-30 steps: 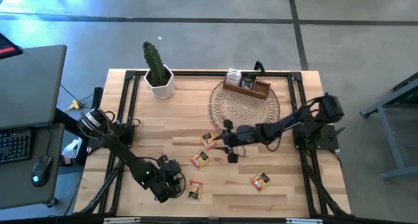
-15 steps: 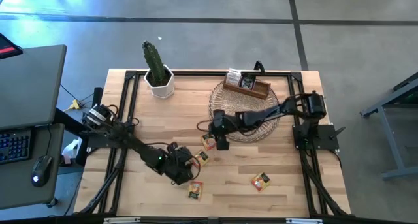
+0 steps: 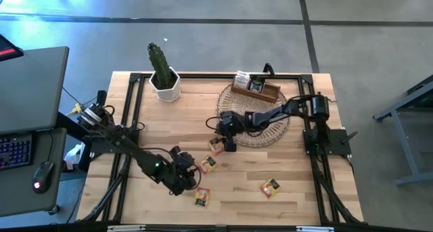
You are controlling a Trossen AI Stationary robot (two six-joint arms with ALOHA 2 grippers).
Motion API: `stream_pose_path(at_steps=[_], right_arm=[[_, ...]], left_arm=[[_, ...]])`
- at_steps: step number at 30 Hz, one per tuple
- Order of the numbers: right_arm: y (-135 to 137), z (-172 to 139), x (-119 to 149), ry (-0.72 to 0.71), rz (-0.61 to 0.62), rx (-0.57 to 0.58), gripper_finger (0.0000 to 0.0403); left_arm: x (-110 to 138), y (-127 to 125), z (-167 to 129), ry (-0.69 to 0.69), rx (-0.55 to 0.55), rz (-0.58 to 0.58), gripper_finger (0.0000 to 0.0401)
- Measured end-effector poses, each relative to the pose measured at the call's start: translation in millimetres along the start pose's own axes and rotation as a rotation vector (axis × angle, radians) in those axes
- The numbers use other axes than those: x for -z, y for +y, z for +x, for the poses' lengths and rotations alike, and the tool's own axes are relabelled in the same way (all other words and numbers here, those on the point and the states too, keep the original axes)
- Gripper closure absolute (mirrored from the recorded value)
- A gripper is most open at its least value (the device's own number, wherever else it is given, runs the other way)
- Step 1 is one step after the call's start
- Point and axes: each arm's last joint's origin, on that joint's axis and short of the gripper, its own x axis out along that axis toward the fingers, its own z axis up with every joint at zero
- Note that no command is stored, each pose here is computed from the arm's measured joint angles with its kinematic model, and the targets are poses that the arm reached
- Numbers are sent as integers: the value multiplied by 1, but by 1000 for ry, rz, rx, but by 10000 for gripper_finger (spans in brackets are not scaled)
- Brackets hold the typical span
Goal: Pick & Place Tea
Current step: Put the yellow tea bag into the right section of the wooden organizer
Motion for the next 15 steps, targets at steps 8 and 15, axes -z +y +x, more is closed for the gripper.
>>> stream_pose_path(at_steps=[8, 15], right_arm=[[2, 11, 12, 57, 5, 11, 212], [6, 12, 13, 72, -13, 28, 278]], left_arm=[[1, 1, 0, -2, -10, 0, 199], [1, 1, 1, 5, -14, 5, 199]])
